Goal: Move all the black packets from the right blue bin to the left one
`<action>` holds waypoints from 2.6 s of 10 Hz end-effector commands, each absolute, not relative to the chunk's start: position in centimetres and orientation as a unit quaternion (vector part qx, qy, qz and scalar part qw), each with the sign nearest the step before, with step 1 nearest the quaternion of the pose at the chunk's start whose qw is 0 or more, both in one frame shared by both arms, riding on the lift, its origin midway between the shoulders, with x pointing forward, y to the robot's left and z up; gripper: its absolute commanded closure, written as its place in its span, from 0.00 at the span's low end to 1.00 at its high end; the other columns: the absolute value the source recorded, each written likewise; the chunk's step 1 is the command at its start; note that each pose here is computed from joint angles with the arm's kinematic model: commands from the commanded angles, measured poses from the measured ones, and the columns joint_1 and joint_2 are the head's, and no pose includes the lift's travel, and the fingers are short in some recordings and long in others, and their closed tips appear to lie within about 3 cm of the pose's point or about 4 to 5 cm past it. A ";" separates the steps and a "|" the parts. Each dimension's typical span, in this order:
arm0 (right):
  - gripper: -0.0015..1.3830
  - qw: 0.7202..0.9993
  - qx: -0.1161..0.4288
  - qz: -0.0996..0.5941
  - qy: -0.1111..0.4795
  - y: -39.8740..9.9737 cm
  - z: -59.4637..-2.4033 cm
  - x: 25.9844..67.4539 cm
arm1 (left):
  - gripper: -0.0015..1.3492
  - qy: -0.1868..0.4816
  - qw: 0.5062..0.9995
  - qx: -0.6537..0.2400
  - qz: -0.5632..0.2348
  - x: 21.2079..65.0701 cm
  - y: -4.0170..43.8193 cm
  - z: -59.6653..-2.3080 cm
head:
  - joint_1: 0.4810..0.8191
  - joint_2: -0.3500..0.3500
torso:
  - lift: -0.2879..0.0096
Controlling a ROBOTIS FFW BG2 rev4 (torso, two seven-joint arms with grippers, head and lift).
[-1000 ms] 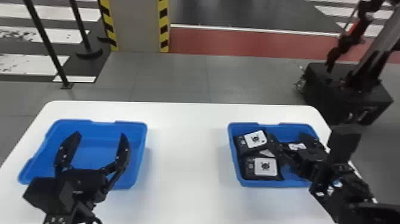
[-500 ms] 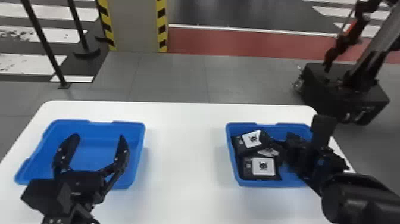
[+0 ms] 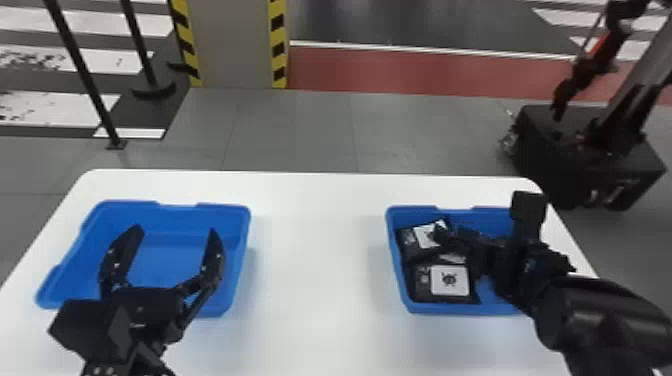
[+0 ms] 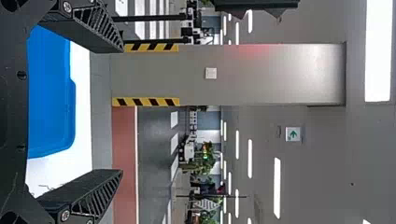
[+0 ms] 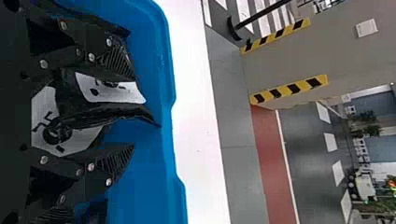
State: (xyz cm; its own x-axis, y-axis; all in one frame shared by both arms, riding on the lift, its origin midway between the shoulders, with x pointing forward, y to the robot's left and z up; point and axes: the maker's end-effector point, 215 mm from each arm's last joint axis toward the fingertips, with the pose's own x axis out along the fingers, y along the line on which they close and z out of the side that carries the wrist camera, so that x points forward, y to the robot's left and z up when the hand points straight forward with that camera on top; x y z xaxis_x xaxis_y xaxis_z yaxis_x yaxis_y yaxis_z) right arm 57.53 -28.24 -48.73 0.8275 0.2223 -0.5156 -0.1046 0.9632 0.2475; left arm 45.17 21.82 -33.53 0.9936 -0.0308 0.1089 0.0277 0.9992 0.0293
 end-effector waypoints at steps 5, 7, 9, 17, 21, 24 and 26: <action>0.93 0.950 0.130 0.104 0.264 -26.3 -47.6 56.0 | 0.08 -0.053 0.998 0.012 -0.014 45.0 21.7 -33.8 | 0.63 0.42 | 0.60; 0.93 0.954 0.149 0.123 0.229 -25.1 -45.0 54.8 | 0.08 -0.057 0.998 0.003 -0.012 45.0 21.9 -33.7 | 0.63 0.43 | 0.60; 0.93 0.955 0.167 0.158 0.185 -23.6 -41.8 53.1 | 0.08 -0.054 0.998 -0.020 -0.006 45.0 22.3 -34.3 | 0.63 0.45 | 0.60; 0.93 0.846 0.346 0.393 0.101 -14.0 -38.1 54.3 | 0.09 -0.083 0.985 -0.153 0.005 45.6 21.8 -32.4 | 0.63 0.60 | 0.60; 0.93 0.712 0.436 0.541 0.102 -3.3 -32.2 51.6 | 0.09 -0.094 0.972 -0.215 -0.023 46.6 18.1 -30.7 | 0.63 0.69 | 0.60; 0.93 0.690 0.436 0.570 0.097 -1.3 -29.8 51.0 | 0.09 -0.086 0.968 -0.233 -0.038 46.7 16.5 -30.8 | 0.63 0.75 | 0.60; 0.93 0.688 0.431 0.575 0.094 -0.9 -29.0 51.4 | 0.09 -0.071 0.958 -0.268 -0.078 47.4 13.9 -30.7 | 0.63 0.75 | 0.60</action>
State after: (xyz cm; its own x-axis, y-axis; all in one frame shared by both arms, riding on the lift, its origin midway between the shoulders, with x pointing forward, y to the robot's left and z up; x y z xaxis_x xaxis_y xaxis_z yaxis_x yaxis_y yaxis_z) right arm 51.27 -1.01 -29.32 0.3235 0.8728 0.3655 -0.7080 -0.0331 0.7055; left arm 47.07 14.64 -30.53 0.9777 -0.0911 0.1890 0.1726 0.8615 -0.4776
